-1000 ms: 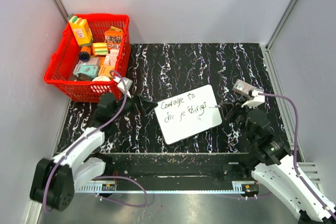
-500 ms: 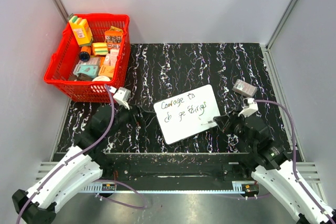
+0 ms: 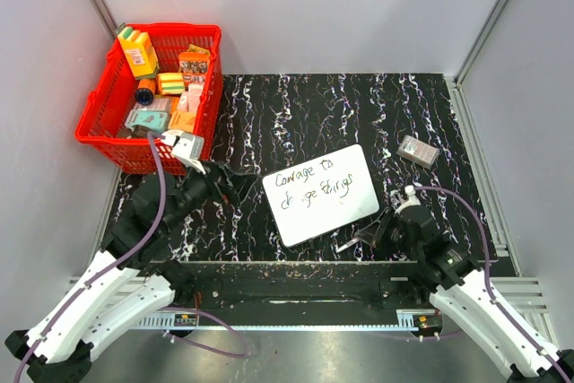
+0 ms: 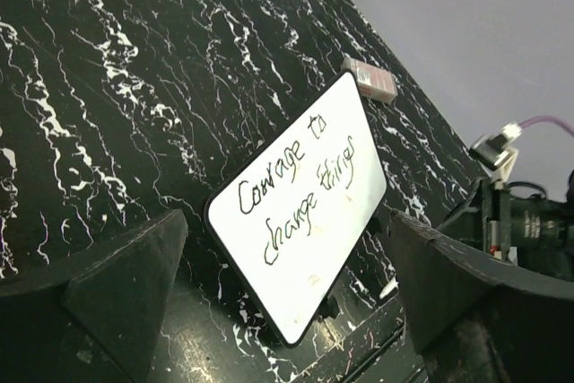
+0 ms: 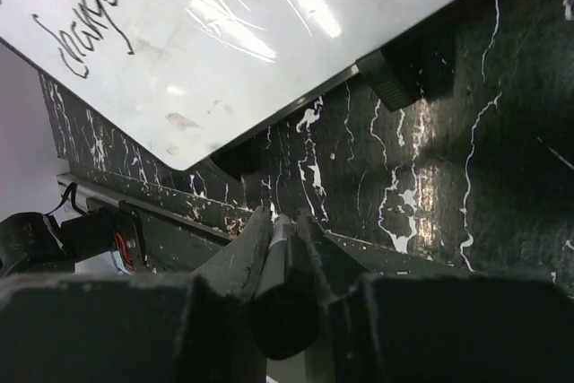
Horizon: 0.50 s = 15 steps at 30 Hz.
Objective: Write a sentence on the whiteboard
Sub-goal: Put down the whiteboard marker without the cap at the corner of the board.
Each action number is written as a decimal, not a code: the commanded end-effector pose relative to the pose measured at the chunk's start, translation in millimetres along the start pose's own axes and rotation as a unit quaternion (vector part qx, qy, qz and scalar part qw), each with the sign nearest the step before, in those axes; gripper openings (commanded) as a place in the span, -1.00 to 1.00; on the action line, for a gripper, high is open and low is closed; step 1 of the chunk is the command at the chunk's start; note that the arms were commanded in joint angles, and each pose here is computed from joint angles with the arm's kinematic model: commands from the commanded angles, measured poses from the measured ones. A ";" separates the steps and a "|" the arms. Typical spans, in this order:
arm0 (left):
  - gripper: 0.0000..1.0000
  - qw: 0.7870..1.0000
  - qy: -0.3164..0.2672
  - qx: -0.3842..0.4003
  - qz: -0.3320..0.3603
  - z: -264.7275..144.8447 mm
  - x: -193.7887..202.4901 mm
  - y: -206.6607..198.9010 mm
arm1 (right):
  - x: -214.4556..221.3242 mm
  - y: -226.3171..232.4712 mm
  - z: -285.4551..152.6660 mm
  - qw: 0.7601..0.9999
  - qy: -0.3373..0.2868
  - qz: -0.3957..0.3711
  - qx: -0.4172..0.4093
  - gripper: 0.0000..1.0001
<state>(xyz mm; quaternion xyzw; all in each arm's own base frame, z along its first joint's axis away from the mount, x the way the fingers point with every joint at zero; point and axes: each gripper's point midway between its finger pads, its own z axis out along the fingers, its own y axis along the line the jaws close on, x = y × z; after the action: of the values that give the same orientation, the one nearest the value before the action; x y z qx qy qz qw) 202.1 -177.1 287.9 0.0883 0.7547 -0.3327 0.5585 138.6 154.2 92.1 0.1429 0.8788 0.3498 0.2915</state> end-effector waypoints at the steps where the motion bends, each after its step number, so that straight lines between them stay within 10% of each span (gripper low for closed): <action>1: 0.98 0.999 -0.040 0.006 -0.002 -3.3 -32.8 -11.2 | 19.7 -3.4 7.7 0.997 0.053 0.057 0.012 -1.00; 15: 0.98 0.998 -0.048 0.040 -0.005 2.5 -38.9 -25.4 | 15.3 -16.4 18.9 0.992 0.012 0.125 0.019 -0.90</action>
<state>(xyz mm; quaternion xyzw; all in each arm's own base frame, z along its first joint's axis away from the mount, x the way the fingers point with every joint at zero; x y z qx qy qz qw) 207.1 -181.5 302.4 0.0873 0.7487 -0.3368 0.5643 126.0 160.6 59.2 0.2261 0.8773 0.3649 0.2147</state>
